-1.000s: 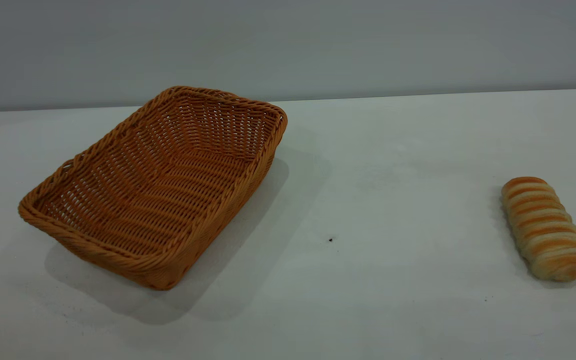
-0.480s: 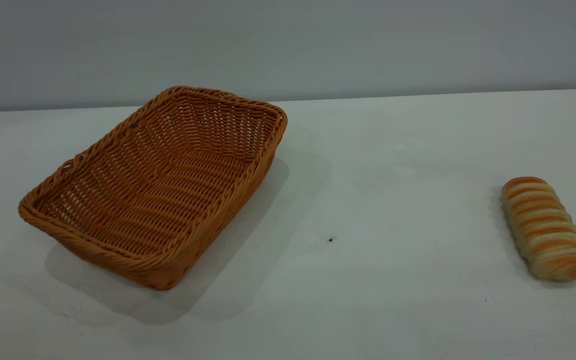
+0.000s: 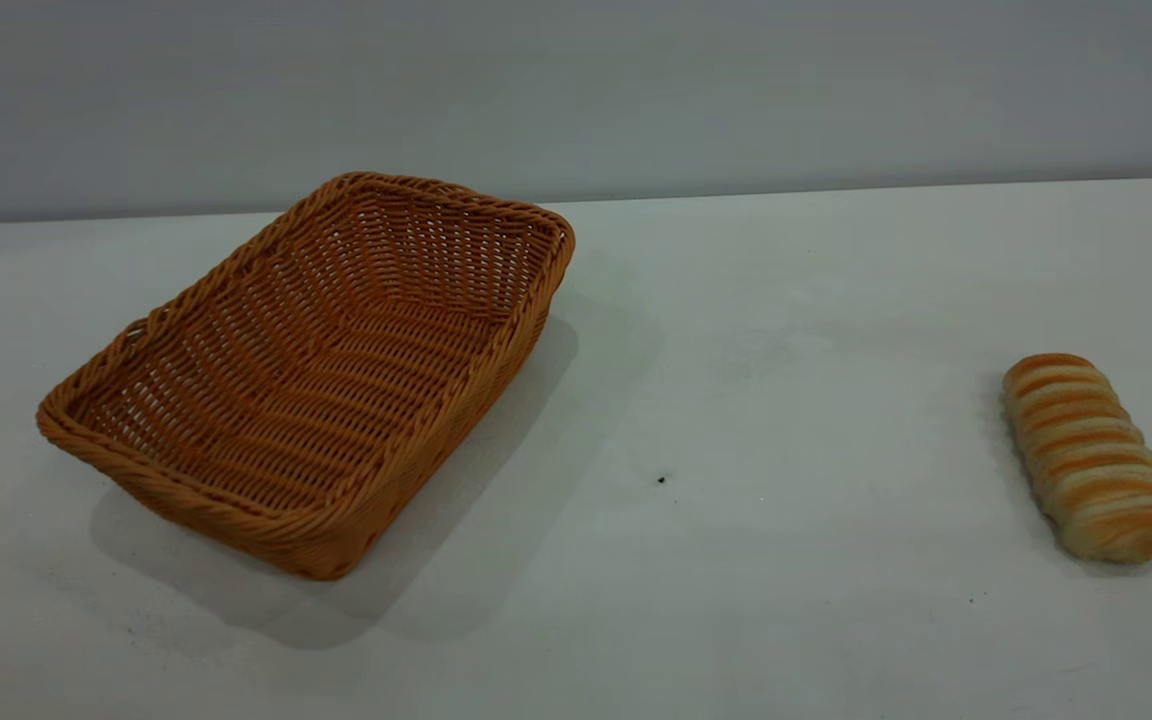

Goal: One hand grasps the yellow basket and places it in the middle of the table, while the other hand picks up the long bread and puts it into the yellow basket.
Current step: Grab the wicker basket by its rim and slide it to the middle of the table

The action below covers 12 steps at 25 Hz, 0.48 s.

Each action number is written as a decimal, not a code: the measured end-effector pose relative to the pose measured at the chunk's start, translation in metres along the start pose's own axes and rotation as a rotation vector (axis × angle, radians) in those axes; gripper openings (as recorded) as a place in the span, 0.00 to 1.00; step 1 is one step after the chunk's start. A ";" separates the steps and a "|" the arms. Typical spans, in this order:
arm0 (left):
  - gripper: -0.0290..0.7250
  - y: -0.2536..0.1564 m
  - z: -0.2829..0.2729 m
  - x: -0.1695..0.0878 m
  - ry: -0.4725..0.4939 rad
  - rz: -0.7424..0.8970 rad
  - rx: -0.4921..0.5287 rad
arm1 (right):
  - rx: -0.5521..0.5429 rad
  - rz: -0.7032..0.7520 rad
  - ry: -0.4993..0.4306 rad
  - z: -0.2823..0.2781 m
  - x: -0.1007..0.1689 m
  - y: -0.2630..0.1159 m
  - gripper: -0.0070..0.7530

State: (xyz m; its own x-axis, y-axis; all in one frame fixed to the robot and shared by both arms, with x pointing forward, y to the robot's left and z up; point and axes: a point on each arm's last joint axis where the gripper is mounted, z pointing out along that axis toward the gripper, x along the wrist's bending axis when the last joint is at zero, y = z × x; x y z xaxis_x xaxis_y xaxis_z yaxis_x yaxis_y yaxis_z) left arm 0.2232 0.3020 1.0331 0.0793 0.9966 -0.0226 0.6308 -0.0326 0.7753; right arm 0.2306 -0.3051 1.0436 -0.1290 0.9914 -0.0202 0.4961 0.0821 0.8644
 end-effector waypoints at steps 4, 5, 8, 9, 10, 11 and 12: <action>0.77 0.010 0.010 0.000 0.002 -0.099 0.090 | -0.040 -0.009 -0.086 -0.007 -0.008 0.016 0.41; 0.76 0.014 0.012 0.000 0.006 -0.119 0.109 | -0.025 -0.013 -0.117 -0.005 -0.011 0.023 0.41; 0.73 0.032 0.028 0.000 0.020 -0.149 0.161 | 0.043 -0.031 -0.200 0.003 -0.018 0.044 0.41; 0.73 0.039 0.034 0.000 0.021 -0.154 0.162 | 0.078 -0.044 -0.224 0.008 -0.019 0.053 0.41; 0.72 0.045 0.041 0.000 0.023 -0.163 0.173 | 0.096 -0.050 -0.241 0.011 -0.021 0.061 0.41; 0.72 0.051 0.048 0.000 0.025 -0.171 0.177 | 0.116 -0.049 -0.250 0.015 -0.021 0.069 0.41; 0.72 0.056 0.055 0.000 0.025 -0.181 0.176 | 0.124 -0.047 -0.256 0.017 -0.021 0.077 0.41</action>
State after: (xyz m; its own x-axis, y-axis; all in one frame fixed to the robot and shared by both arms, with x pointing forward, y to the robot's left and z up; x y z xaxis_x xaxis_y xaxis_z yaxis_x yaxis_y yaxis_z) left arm 0.3009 0.2957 1.0421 -0.0652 0.9889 -0.1335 0.7580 0.1361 0.6379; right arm 0.2867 -0.3182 1.1023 0.0587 0.9783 -0.1985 0.5981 0.1247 0.7916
